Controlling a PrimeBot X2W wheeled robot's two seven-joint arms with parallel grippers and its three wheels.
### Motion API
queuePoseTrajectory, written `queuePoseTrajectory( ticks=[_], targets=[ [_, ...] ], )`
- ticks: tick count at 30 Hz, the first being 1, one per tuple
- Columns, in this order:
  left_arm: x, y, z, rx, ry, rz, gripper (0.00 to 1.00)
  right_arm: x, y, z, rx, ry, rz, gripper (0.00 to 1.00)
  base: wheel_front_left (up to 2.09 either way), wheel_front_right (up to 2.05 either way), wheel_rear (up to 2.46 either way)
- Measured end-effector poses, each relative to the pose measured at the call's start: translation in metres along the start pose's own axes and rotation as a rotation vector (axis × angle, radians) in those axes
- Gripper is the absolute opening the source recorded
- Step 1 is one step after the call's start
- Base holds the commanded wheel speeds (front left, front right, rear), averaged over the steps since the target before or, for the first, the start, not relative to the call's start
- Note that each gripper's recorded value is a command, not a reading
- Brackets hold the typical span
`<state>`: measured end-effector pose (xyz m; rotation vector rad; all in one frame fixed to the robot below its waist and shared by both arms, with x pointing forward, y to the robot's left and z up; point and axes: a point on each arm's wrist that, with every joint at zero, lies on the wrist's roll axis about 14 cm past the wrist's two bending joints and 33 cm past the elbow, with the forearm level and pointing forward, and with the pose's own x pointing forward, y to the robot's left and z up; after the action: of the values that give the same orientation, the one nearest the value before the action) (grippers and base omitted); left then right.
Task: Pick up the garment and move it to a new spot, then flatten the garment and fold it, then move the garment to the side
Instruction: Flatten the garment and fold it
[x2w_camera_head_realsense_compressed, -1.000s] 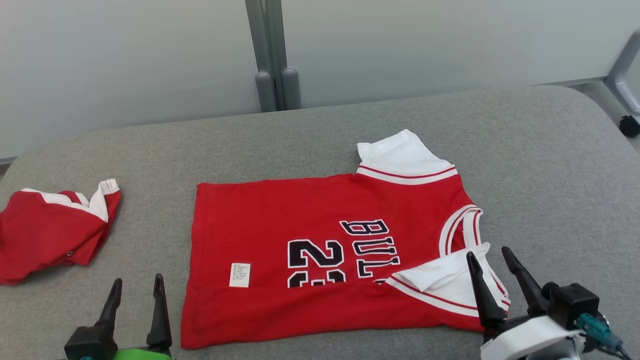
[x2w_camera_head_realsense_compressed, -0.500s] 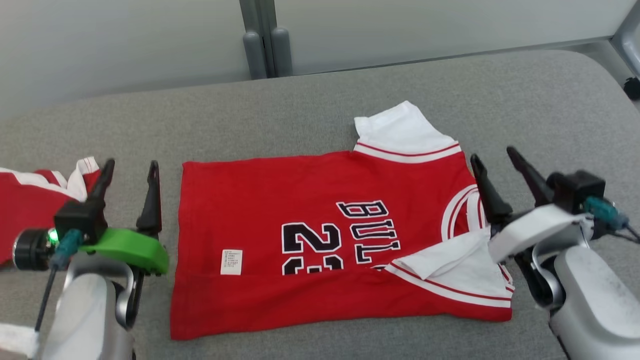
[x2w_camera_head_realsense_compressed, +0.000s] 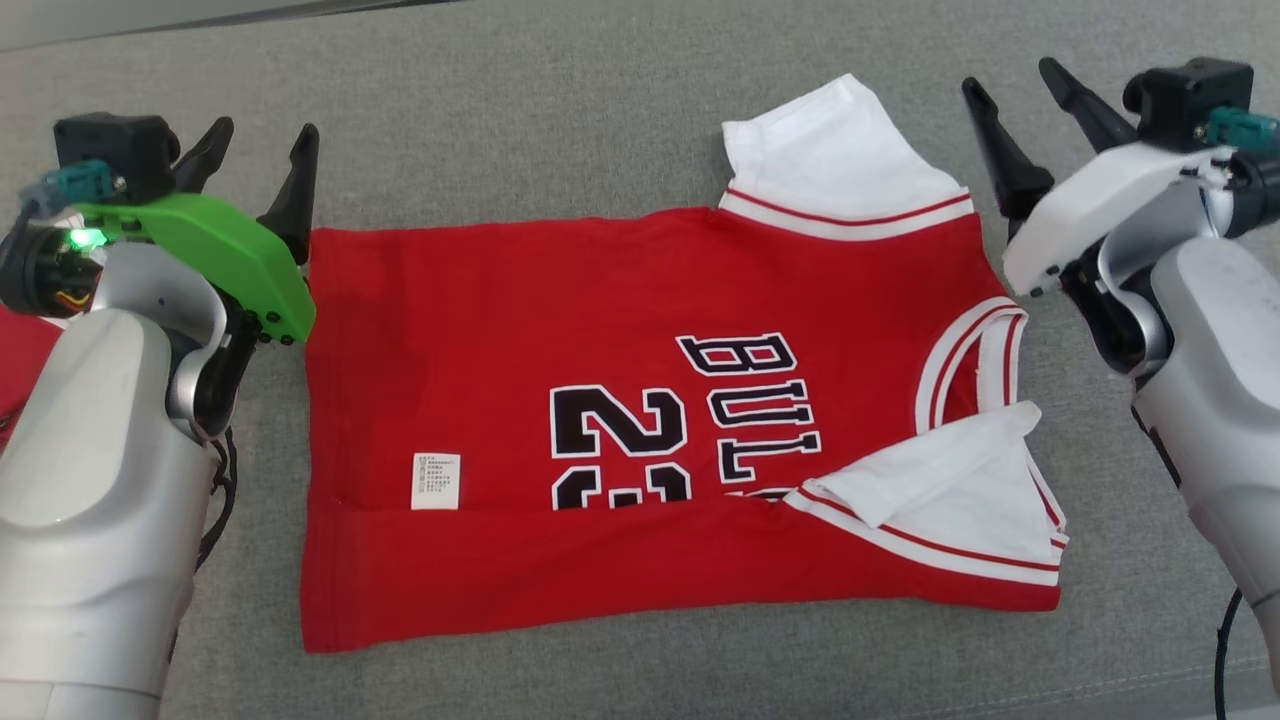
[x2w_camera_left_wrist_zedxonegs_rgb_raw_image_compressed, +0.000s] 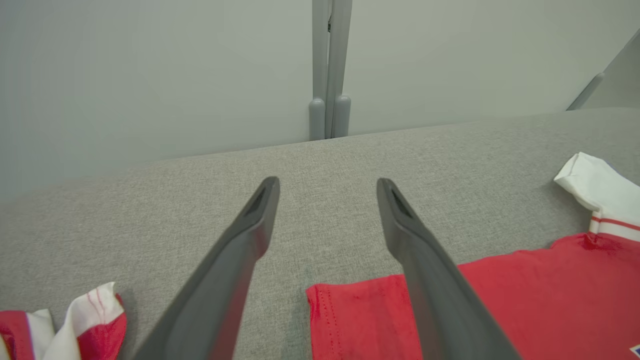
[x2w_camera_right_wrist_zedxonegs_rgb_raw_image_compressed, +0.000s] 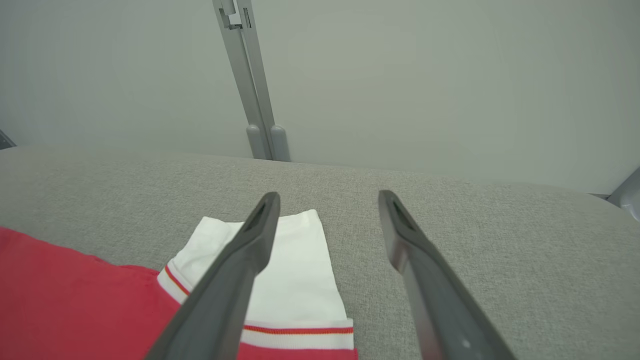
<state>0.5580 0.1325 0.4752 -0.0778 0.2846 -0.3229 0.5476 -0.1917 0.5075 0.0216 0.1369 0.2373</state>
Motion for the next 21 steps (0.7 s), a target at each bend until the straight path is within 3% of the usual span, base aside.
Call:
queuePoseTrajectory(
  ticks=[8, 21],
  targets=[
    [0.018, 0.007, -0.064, -0.072, 0.303, -0.029, 1.0, 0.037, 0.0, -0.033, -0.002, 0.121, 0.011, 1.0, 0.0, 0.0, 0.0],
    [0.013, 0.007, -0.108, -0.138, 0.503, -0.058, 1.0, 0.063, -0.001, -0.06, -0.021, 0.216, 0.006, 1.0, 0.0, 0.0, 0.0]
  ],
)
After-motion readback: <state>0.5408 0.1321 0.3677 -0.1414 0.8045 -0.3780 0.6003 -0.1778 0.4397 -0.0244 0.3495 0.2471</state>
